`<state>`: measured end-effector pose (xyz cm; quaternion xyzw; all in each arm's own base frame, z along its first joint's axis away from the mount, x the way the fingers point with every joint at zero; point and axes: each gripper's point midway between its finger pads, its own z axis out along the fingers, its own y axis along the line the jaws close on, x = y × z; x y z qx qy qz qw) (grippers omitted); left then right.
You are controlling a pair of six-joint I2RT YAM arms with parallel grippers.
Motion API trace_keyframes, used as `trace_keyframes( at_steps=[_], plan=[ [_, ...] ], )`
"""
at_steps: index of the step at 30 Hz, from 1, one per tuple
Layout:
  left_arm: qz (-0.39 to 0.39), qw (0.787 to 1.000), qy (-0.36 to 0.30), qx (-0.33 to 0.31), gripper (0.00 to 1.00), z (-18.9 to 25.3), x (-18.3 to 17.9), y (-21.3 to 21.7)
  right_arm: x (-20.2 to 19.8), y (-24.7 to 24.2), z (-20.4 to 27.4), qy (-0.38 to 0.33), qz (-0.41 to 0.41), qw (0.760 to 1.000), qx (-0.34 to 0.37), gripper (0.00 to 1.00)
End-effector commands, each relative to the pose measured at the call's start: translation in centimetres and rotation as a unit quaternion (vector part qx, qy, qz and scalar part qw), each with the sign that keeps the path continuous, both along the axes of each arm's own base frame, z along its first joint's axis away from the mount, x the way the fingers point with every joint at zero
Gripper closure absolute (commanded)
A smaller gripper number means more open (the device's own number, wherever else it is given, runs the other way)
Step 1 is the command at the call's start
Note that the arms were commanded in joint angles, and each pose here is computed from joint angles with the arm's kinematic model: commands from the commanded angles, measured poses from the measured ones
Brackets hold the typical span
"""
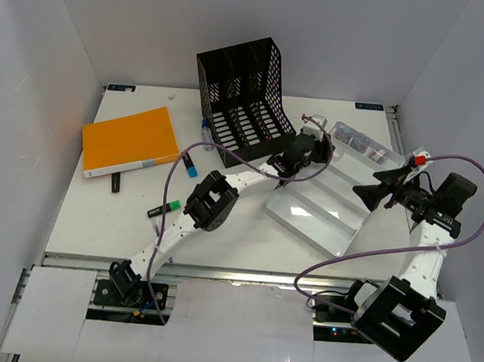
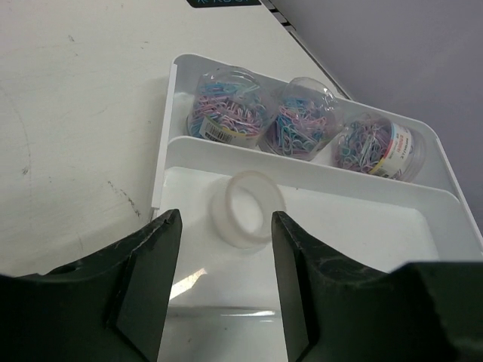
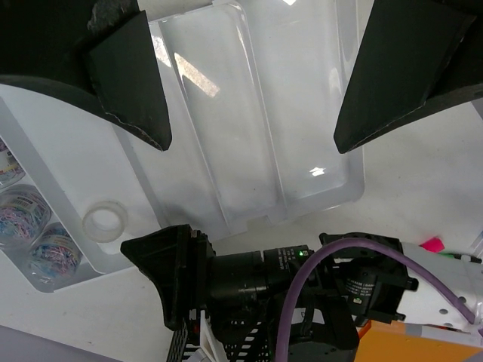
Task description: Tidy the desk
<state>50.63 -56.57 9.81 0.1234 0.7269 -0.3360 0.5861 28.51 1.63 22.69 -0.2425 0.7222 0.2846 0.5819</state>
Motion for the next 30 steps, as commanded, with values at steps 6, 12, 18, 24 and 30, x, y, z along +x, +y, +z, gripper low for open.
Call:
trace_keyframes(
  at_steps=[6, 12, 18, 24, 30],
  plan=[
    [-0.041, 0.996, -0.075, -0.022, 0.38, 19.8, -4.8, 4.6, -1.7, 1.6, 0.6, -0.068, 0.071, 0.995, -0.023, 0.06],
    [-0.046, 0.998, -0.027, 0.018, 0.28, 22.3, -8.7, 15.2, -3.5, 4.5, 0.5, -0.050, 0.128, 0.990, -0.033, 0.07],
    [-0.011, 0.999, 0.049, -0.012, 0.10, 20.4, -14.3, 32.5, -3.1, 14.2, -2.5, 0.009, 0.197, 0.968, -0.153, 0.08],
    [0.130, 0.987, 0.065, 0.067, 0.02, 14.6, -19.1, 43.6, -2.2, 23.8, -5.2, 0.072, 0.251, 0.924, -0.280, 0.12],
    [0.267, 0.959, -0.002, 0.096, 0.02, 15.1, -23.2, 50.4, 1.5, 34.2, -7.4, 0.079, 0.234, 0.903, -0.353, 0.09]
  ],
)
